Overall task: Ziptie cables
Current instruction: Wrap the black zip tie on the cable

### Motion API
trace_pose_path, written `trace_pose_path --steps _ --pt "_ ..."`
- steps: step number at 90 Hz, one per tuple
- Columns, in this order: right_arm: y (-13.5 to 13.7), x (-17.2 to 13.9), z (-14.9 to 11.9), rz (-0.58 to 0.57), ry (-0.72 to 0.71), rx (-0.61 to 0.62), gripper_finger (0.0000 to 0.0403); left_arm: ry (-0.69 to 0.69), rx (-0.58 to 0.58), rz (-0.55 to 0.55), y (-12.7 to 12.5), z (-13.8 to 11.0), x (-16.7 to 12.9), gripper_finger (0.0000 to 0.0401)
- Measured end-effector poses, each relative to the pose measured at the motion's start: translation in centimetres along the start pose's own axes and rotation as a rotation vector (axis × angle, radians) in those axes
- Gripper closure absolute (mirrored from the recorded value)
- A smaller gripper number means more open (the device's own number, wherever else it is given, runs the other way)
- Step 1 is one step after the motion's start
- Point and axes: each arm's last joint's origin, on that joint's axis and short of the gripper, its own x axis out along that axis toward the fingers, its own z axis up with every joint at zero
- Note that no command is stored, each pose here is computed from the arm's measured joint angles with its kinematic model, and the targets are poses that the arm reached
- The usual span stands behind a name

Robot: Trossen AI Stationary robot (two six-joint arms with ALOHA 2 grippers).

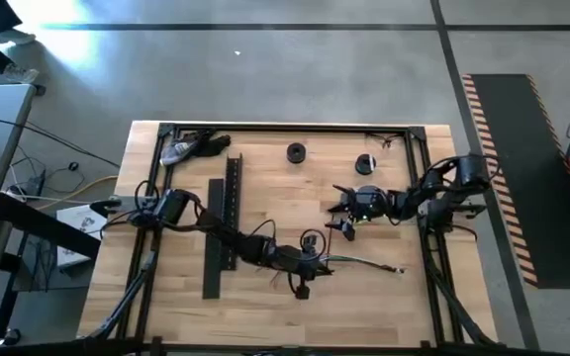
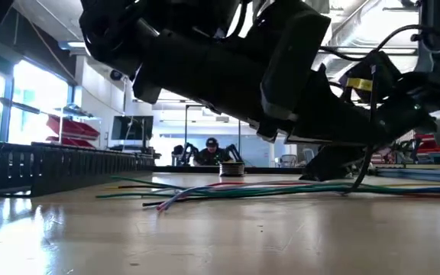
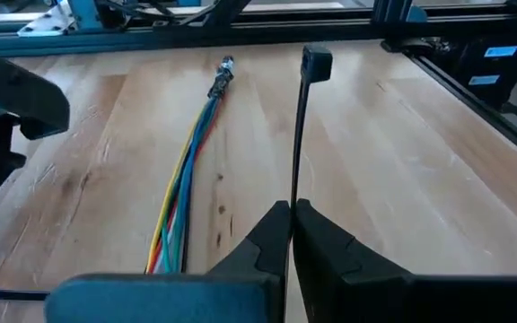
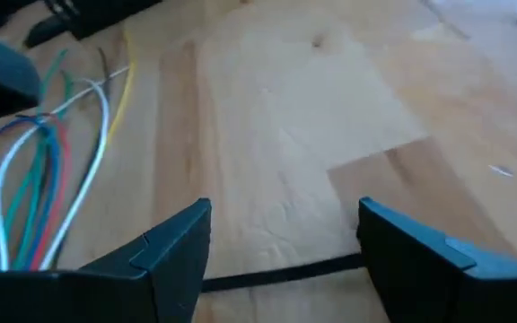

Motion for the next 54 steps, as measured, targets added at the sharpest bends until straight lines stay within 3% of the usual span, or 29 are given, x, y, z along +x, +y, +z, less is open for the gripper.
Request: trace_pose_path --steps 33,54 --pt "2.3 0.0 -1.1 0.135 0.042 -0.008 0.0149 0.040 -0.010 0.014 0.1 -0.4 0.0 0.0401" --pt "3.7 0.1 -1.4 0.015 -0.035 -0.001 0.0173 0.049 -0.011 0.015 0.1 -0.5 0.0 0.0401"
